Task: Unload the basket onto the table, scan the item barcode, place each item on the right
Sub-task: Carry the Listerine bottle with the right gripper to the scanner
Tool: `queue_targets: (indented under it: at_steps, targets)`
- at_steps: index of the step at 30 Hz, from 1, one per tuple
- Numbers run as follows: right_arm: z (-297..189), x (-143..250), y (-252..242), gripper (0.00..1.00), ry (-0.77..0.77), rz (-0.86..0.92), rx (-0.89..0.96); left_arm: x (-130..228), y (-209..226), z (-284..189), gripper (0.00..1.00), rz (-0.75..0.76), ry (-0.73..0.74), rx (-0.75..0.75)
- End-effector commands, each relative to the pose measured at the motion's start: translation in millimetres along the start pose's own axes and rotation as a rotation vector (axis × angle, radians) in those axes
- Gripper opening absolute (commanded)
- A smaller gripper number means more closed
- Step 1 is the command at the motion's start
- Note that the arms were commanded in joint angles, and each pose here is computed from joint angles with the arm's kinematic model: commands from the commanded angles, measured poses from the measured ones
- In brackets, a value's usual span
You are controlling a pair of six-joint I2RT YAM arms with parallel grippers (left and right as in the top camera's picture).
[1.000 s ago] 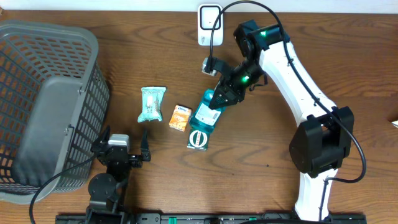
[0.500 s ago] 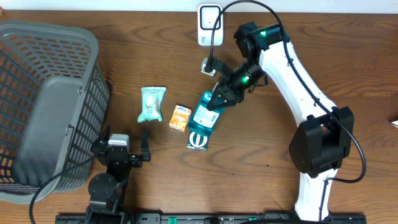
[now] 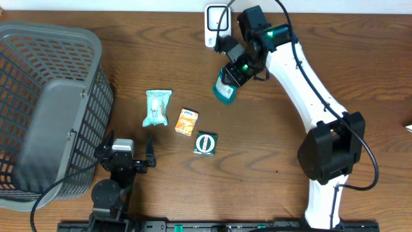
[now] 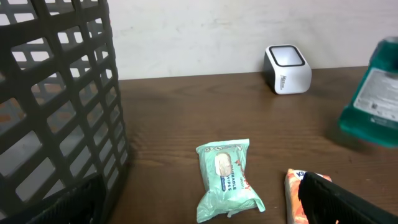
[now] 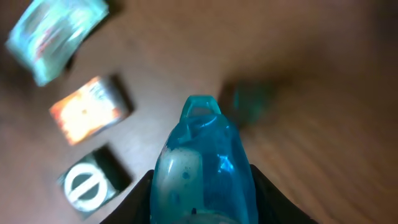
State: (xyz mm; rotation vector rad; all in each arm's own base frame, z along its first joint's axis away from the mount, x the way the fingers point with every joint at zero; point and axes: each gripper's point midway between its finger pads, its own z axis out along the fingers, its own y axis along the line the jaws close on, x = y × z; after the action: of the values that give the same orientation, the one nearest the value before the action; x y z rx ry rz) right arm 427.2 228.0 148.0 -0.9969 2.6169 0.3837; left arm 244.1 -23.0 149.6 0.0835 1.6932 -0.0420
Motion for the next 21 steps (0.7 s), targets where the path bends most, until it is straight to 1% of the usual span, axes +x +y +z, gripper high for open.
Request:
queue_targets:
  at_steps: [1,3,6,9,16,21]
  targets:
    - [-38.0,-35.1,-16.2,0.15,-0.116,0.059,0.202,18.4,2.5,1.3,0.98,-0.002,0.055,-0.015]
    - [-44.1,-45.4,-26.3,0.18,-0.147,0.052,0.298,18.4,2.4,1.3,0.98,-0.002,0.055,-0.014]
    - [-50.8,-53.4,-44.8,0.16,-0.175,0.086,0.451,18.4,2.5,1.3,0.98,-0.002,0.055,-0.015]
    - [-59.3,-66.9,-57.5,0.16,-0.229,0.098,0.564,18.4,2.4,1.3,0.98,-0.002,0.055,-0.014]
    - [-87.2,-104.4,-84.2,0.16,-0.406,0.127,0.755,18.4,2.4,1.3,0.98,-0.002,0.055,-0.014]
    - [-75.8,-126.3,-97.8,0.17,-0.478,0.115,0.832,18.4,2.5,1.3,0.98,-0.002,0.055,-0.015]
